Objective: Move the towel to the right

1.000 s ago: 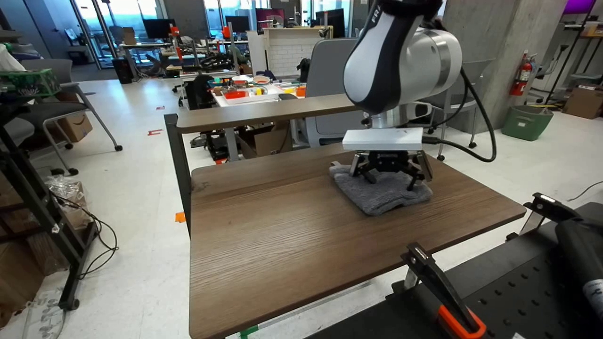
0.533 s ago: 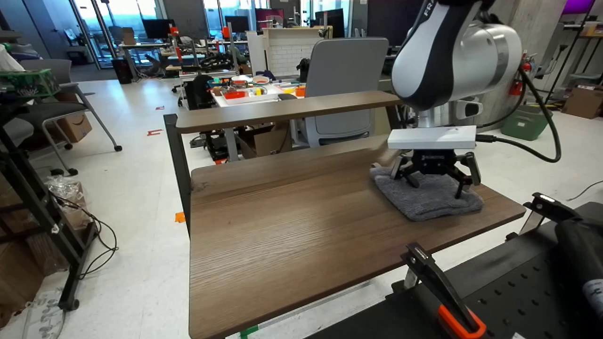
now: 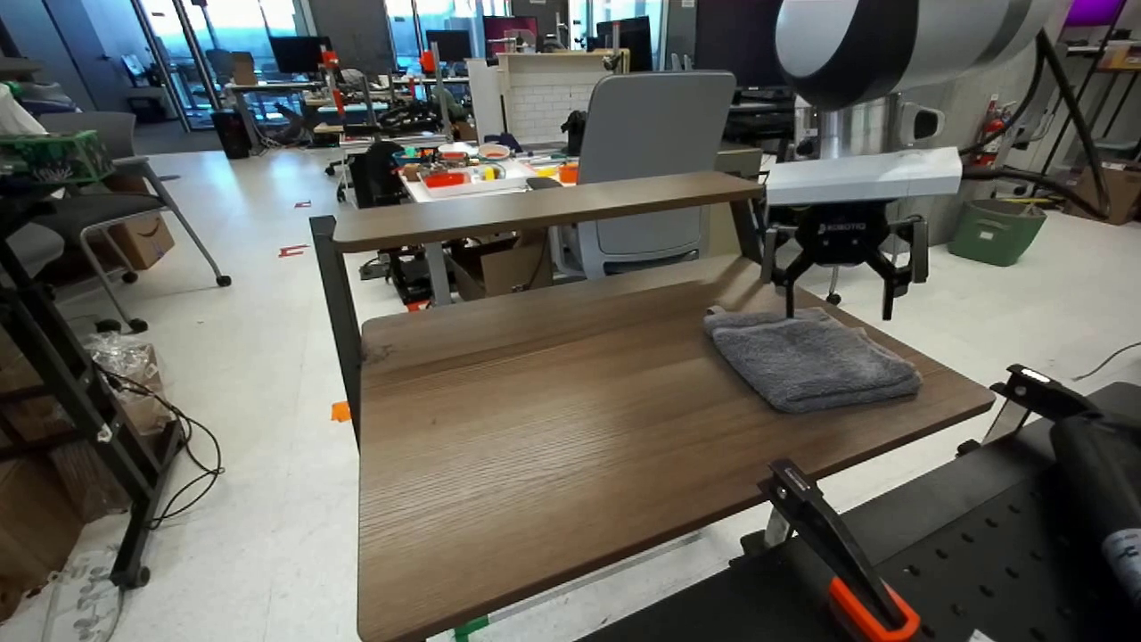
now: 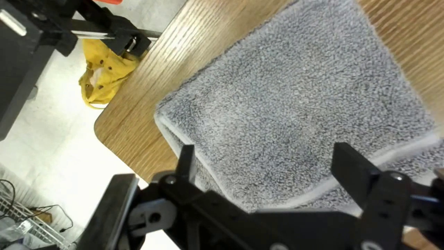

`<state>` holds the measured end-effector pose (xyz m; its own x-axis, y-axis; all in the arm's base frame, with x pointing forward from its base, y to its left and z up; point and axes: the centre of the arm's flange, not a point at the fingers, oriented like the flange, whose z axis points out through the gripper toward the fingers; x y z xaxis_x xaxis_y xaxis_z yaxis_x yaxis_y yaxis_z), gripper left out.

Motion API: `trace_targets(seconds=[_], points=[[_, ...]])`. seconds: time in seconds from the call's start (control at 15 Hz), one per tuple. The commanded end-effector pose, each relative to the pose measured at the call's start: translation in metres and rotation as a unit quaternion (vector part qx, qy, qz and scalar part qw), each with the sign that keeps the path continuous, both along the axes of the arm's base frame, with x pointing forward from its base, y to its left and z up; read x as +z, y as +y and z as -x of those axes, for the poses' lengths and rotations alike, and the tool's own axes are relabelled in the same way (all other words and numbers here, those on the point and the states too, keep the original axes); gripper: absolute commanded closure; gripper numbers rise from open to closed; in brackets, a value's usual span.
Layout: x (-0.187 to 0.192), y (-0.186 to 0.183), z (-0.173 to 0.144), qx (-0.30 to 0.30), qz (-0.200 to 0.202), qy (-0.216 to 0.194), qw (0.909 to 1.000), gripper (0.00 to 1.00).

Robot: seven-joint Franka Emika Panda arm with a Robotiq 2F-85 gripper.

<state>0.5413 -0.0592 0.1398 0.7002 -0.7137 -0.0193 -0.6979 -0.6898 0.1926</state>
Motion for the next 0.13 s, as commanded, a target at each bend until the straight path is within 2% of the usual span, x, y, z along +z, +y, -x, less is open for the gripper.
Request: trace_targets(seconds=[0.0, 0.07], points=[[0.0054, 0.0003, 0.0006, 0.001, -0.001, -0.003, 1.0000, 0.00], [0.0059, 0.0001, 0.0004, 0.000, -0.001, -0.004, 1.0000, 0.00]])
